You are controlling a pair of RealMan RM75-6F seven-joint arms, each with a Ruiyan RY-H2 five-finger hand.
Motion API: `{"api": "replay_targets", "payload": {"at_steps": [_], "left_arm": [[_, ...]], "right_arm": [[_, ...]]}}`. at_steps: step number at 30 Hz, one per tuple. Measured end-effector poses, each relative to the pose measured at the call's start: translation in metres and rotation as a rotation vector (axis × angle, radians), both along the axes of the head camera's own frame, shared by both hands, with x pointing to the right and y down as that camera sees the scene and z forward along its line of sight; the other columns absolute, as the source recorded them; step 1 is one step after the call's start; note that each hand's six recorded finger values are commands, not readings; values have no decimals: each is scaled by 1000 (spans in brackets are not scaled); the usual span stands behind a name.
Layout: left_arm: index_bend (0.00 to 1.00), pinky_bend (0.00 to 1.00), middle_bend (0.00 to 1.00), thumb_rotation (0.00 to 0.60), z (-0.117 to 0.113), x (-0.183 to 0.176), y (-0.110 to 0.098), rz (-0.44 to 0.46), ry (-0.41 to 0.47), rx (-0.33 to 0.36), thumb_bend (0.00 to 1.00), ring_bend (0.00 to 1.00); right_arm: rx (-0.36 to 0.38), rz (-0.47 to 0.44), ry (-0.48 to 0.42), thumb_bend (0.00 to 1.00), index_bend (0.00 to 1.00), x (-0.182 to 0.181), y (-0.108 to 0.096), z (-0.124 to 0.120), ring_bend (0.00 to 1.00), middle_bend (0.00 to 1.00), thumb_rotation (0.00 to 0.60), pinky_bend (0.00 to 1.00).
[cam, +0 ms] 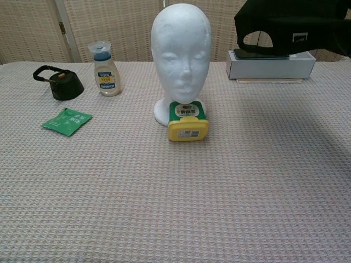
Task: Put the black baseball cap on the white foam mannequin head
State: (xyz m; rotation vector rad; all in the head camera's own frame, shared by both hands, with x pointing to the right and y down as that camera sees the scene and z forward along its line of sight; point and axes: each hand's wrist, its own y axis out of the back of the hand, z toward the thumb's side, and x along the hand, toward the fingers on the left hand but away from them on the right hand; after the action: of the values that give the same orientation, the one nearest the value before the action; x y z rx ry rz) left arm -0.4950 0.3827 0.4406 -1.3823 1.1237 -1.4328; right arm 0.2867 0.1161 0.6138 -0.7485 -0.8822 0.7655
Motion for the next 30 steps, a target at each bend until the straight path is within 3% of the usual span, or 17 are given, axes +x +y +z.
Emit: {"api": "replay_targets", "payload": {"at_steps": [10, 15, 20, 30], "left_arm": [[166, 136, 55, 600, -5, 6, 2, 34, 8, 28, 73, 40], [172, 136, 55, 600, -7, 4, 5, 27, 15, 25, 73, 41], [173, 136, 55, 600, -6, -3, 3, -1, 22, 3, 73, 41], [174, 136, 55, 600, -10, -11, 2, -16, 39, -3, 73, 40]], "right_arm": [[173, -27, 25, 578, 773, -49, -14, -37, 692, 687, 600, 890], [195, -19, 25, 577, 772, -87, -16, -61, 692, 686, 600, 890], [220, -55, 90, 578, 772, -135, -18, -82, 692, 686, 600, 890], [267, -105, 217, 576, 773, -201, -23, -83, 693, 686, 600, 890]]}}
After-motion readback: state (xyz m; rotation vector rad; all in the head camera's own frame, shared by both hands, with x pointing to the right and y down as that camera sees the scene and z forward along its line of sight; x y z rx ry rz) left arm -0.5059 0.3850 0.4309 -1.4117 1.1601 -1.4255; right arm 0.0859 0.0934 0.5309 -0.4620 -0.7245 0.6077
